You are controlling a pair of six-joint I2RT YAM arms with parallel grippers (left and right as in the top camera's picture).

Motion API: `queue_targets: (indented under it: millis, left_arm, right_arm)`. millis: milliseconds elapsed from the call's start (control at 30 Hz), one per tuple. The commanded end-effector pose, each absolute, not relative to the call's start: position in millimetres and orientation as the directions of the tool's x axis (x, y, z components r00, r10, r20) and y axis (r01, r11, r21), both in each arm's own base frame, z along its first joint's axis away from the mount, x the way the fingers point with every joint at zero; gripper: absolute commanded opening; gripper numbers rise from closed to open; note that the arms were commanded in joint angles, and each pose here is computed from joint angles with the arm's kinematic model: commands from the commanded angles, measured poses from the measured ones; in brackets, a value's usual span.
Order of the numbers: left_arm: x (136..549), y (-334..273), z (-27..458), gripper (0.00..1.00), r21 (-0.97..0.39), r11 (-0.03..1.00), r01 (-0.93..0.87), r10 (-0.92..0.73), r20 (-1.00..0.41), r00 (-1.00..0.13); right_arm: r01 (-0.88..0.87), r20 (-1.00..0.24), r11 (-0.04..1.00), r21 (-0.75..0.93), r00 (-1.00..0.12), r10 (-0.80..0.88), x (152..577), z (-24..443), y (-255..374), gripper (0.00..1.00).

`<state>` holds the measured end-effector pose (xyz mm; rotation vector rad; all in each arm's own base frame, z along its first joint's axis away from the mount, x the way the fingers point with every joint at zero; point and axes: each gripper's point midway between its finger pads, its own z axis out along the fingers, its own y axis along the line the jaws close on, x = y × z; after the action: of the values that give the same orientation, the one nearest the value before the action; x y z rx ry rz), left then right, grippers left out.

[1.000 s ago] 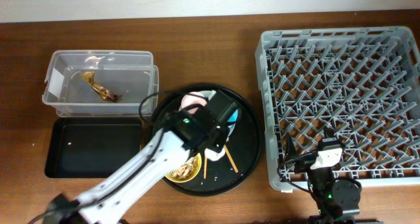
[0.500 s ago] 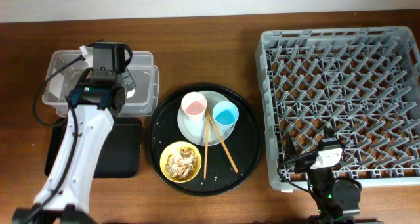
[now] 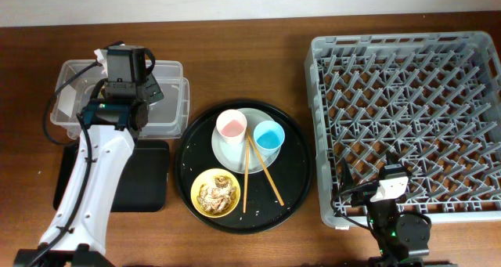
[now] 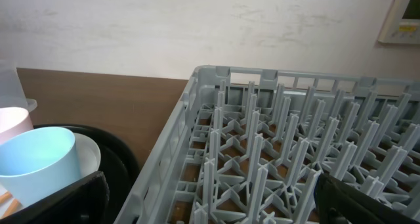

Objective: Sort waste into correct bins and load items into the dishwasher rack
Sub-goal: 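Carry the tissue with the left gripper and release it into the clear bin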

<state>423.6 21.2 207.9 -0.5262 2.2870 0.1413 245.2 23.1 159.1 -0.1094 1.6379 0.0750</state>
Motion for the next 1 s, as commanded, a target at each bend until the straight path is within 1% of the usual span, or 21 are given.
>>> queue_targets:
  millis: [0, 33, 100, 133, 167, 267, 300, 333, 400, 433, 467, 500, 533, 567, 633, 700, 767, 800, 833, 867, 967]
  left_arm:
    - [427.2, 17.8, 205.3, 0.01, -0.073, 0.917, -0.392, -0.327, -0.702, -0.633]
    - [427.9, 18.6, 202.1, 0.00, -0.067, 0.916, -0.396, -0.326, -0.698, -0.637]
    - [433.9, 18.3, 187.5, 0.70, -0.049, 0.918, -0.393, -0.318, -0.682, -0.659]
    - [437.3, 18.1, 180.2, 0.94, -0.043, 0.918, -0.394, -0.318, -0.675, -0.666]
    - [439.6, 18.0, 175.7, 0.99, -0.040, 0.918, -0.394, -0.317, -0.671, -0.670]
    - [441.9, 17.6, 181.0, 0.98, -0.052, 0.918, -0.393, -0.319, -0.685, -0.655]
    - [441.7, 16.4, 182.4, 0.53, -0.058, 0.920, -0.388, -0.320, -0.685, -0.655]
    - [441.2, 16.5, 182.3, 0.00, -0.057, 0.920, -0.388, -0.320, -0.684, -0.656]
    - [441.3, 16.5, 182.4, 0.00, -0.057, 0.920, -0.389, -0.320, -0.685, -0.655]
    - [441.3, 16.5, 182.4, 0.23, -0.057, 0.920, -0.389, -0.320, -0.685, -0.655]
    - [442.2, 16.5, 183.1, 0.95, -0.060, 0.920, -0.388, -0.320, -0.688, -0.652]
    - [442.1, 16.5, 183.1, 0.66, -0.059, 0.920, -0.388, -0.319, -0.688, -0.652]
    - [441.5, 16.5, 182.5, 0.76, -0.058, 0.920, -0.389, -0.320, -0.685, -0.654]
    - [439.8, 14.7, 180.7, 0.93, -0.061, 0.922, -0.382, -0.320, -0.676, -0.664]
    - [430.1, -2.7, 181.6, 0.93, -0.126, 0.939, -0.321, -0.325, -0.631, -0.704]
    - [412.3, -25.5, 195.2, 0.84, -0.217, 0.946, -0.241, -0.324, -0.592, -0.738]
    - [380.9, -50.4, 215.5, 0.70, -0.286, 0.944, -0.162, -0.301, -0.555, -0.775]
    - [352.6, -67.3, 222.8, 0.62, -0.300, 0.947, -0.117, -0.266, -0.519, -0.813]
    - [332.7, -74.9, 220.4, 0.55, -0.287, 0.952, -0.104, -0.237, -0.480, -0.845]
    - [293.3, -94.5, 210.3, 0.48, -0.254, 0.966, -0.054, -0.151, -0.383, -0.911]
    - [238.8, -120.3, 186.1, 0.34, -0.196, 0.980, 0.039, -0.004, -0.215, -0.977]
  right_arm:
    - [-0.105, -0.997, 0.994, -0.016, -0.072, -0.024, 245.3, 156.7, 20.7, 0.98]
    - [-0.105, -0.997, 0.994, -0.016, -0.072, -0.024, 245.3, 156.7, 20.7, 0.98]
    - [-0.106, -0.997, 0.994, -0.016, -0.072, -0.024, 245.3, 156.7, 20.8, 0.98]
    - [-0.105, -0.997, 0.994, -0.016, -0.072, -0.024, 245.3, 156.7, 20.7, 0.98]
    - [-0.106, -0.997, 0.994, -0.016, -0.072, -0.024, 245.3, 156.7, 20.8, 0.98]
    - [-0.105, -0.997, 0.994, -0.016, -0.072, -0.024, 245.3, 156.7, 20.7, 0.98]
    - [-0.106, -0.997, 0.994, -0.016, -0.072, -0.024, 245.3, 156.7, 20.8, 0.98]
    - [-0.106, -0.997, 0.994, -0.016, -0.072, -0.024, 245.3, 156.7, 20.8, 0.98]
    - [-0.105, -0.997, 0.994, -0.016, -0.072, -0.024, 245.3, 156.7, 20.7, 0.98]
    - [-0.106, -0.997, 0.994, -0.016, -0.072, -0.024, 245.3, 156.7, 20.8, 0.98]
    - [-0.105, -0.997, 0.994, -0.016, -0.072, -0.024, 245.3, 156.7, 20.7, 0.98]
    - [-0.105, -0.997, 0.994, -0.016, -0.072, -0.024, 245.3, 156.7, 20.7, 0.98]
    - [-0.106, -0.997, 0.994, -0.016, -0.072, -0.024, 245.3, 156.7, 20.8, 0.98]
    - [-0.105, -0.997, 0.994, -0.016, -0.072, -0.024, 245.3, 156.7, 20.7, 0.98]
    - [-0.105, -0.997, 0.994, -0.016, -0.072, -0.024, 245.3, 156.7, 20.7, 0.98]
    - [-0.106, -0.997, 0.994, -0.016, -0.072, -0.024, 245.3, 156.7, 20.8, 0.98]
    - [-0.105, -0.997, 0.994, -0.016, -0.072, -0.024, 245.3, 156.7, 20.7, 0.98]
    - [-0.106, -0.997, 0.994, -0.016, -0.072, -0.024, 245.3, 156.7, 20.8, 0.98]
    - [-0.105, -0.997, 0.994, -0.016, -0.072, -0.024, 245.3, 156.7, 20.7, 0.98]
    - [-0.105, -0.997, 0.994, -0.016, -0.072, -0.024, 245.3, 156.7, 20.7, 0.98]
    - [-0.105, -0.997, 0.994, -0.016, -0.072, -0.024, 245.3, 156.7, 20.7, 0.98]
